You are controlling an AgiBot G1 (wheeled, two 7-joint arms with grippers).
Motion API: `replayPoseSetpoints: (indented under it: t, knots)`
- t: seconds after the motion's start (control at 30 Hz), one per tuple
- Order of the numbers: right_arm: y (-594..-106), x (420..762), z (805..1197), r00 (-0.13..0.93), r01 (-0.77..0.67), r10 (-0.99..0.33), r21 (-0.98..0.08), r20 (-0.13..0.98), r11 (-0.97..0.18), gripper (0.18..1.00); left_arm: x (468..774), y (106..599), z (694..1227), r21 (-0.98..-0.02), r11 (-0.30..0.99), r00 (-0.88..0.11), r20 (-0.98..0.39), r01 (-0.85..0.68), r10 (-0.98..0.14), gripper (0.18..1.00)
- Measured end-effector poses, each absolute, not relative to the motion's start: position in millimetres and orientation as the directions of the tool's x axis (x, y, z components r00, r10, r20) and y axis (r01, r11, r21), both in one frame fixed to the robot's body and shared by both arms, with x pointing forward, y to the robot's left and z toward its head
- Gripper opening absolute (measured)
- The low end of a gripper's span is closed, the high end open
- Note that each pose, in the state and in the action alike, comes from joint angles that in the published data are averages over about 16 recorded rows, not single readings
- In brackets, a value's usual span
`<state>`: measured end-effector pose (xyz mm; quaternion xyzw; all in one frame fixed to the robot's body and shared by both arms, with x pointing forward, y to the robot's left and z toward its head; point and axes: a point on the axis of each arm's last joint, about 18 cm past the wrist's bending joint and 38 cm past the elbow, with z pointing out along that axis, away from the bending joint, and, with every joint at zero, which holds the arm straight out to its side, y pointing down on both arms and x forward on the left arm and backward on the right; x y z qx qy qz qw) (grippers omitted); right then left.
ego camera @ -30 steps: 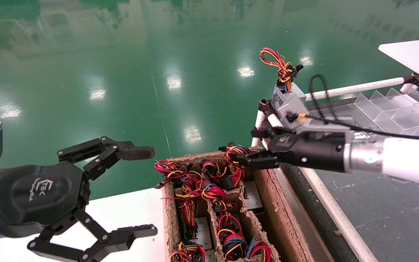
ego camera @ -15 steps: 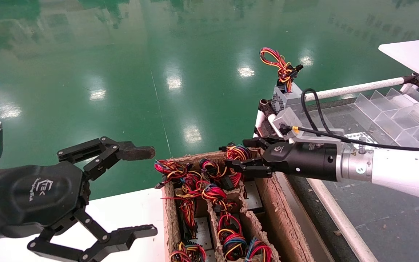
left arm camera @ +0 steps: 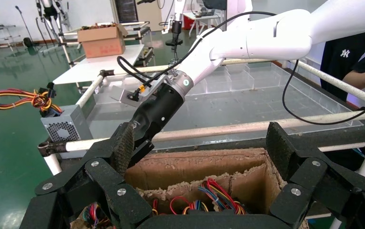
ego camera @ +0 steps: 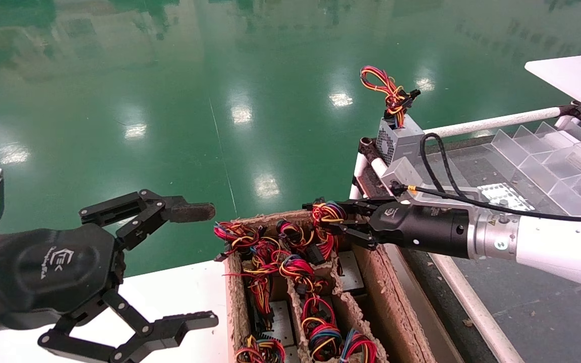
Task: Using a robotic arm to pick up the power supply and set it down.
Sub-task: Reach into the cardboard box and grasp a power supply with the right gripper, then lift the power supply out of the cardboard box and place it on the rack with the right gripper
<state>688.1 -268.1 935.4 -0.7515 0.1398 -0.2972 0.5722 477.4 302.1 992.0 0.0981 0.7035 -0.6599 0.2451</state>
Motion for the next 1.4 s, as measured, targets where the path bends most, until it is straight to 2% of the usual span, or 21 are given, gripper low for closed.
replayPoseSetpoints:
  t: [0.4, 0.6, 0.9, 1.4]
  knots:
    - [-276.0, 681.9, 941.8, 0.778, 0.158, -0.558, -0.949, 0.289, -0.272, 0.323, 477.4, 302.1, 992.0, -0.880, 0.110, -0.861, -0.474, 0.461, -0.185, 1.001]
    - [-286.1, 670.2, 958.4, 0.775, 0.198, -0.556, -0.952, 0.299, -0.235, 0.264, 477.4, 302.1, 992.0, -0.880, 0.110, -0.861, -0.474, 0.461, -0.185, 1.001]
    - [-306.2, 644.1, 1006.5, 0.747, 0.306, -0.567, -0.936, 0.348, -0.172, 0.240, 477.4, 302.1, 992.0, -0.880, 0.110, -0.861, -0.474, 0.461, -0.185, 1.001]
    - [-317.7, 622.7, 1123.9, 0.635, 0.504, -0.640, -0.860, 0.433, -0.082, 0.235, 477.4, 302.1, 992.0, -0.880, 0.110, -0.861, -0.474, 0.461, -0.185, 1.001]
